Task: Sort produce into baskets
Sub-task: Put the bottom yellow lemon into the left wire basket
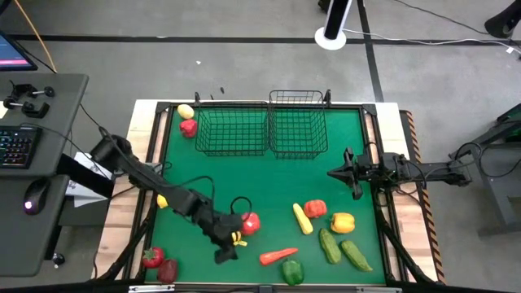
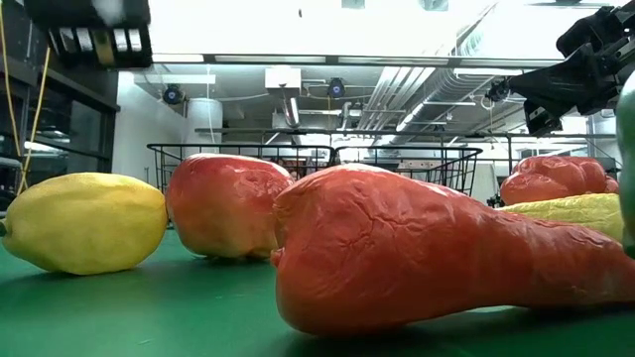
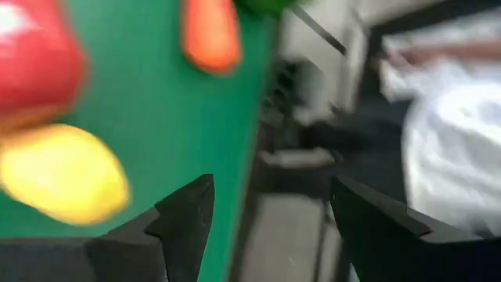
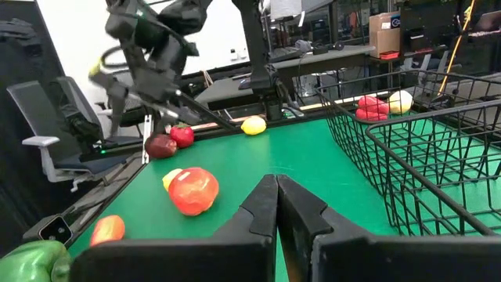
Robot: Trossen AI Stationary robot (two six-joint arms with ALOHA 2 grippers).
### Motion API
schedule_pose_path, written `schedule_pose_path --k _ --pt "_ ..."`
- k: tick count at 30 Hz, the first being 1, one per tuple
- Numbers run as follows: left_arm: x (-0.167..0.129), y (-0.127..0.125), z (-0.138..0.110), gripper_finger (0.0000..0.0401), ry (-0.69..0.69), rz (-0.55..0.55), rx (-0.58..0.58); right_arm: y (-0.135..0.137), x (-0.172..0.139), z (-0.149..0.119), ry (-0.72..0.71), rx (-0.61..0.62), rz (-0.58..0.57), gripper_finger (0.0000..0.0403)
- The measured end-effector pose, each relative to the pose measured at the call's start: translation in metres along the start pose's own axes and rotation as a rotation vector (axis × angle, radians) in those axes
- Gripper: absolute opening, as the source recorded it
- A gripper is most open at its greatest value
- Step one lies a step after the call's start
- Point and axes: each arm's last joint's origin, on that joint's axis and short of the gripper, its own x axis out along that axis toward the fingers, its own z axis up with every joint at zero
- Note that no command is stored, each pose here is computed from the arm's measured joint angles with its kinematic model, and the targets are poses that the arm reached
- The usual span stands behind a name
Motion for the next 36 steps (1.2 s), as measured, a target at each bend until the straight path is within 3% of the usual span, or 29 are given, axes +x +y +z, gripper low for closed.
schedule_pose_path --k 4,10,15,21,26,36 --pt "0.011 0.006 0.0 0.0243 -0.096 0.101 -0.078 0.0 0.0 0.0 0.0 0.0 0.0 0.0" --pt "0.022 0.023 -0.011 0.0236 -0.04 0.275 -0.171 0.0 0.0 0.0 0.0 0.0 0.0 0.0" --pt "0.023 0.028 -0.016 0.0228 -0.06 0.355 -0.218 0.0 0.0 0.0 0.0 0.0 0.0 0.0" --pt "0.022 0.029 -0.016 0.0218 -0.102 0.388 -0.232 0.0 0.0 0.0 0.0 0.0 0.0 0.0" --pt "0.031 0.04 -0.021 0.0211 -0.066 0.479 -0.224 0.0 0.0 0.0 0.0 0.0 0.0 0.0" --pt "0.045 0.042 -0.018 0.0211 -0.096 0.46 -0.219 0.0 0.0 0.0 0.0 0.0 0.0 0.0"
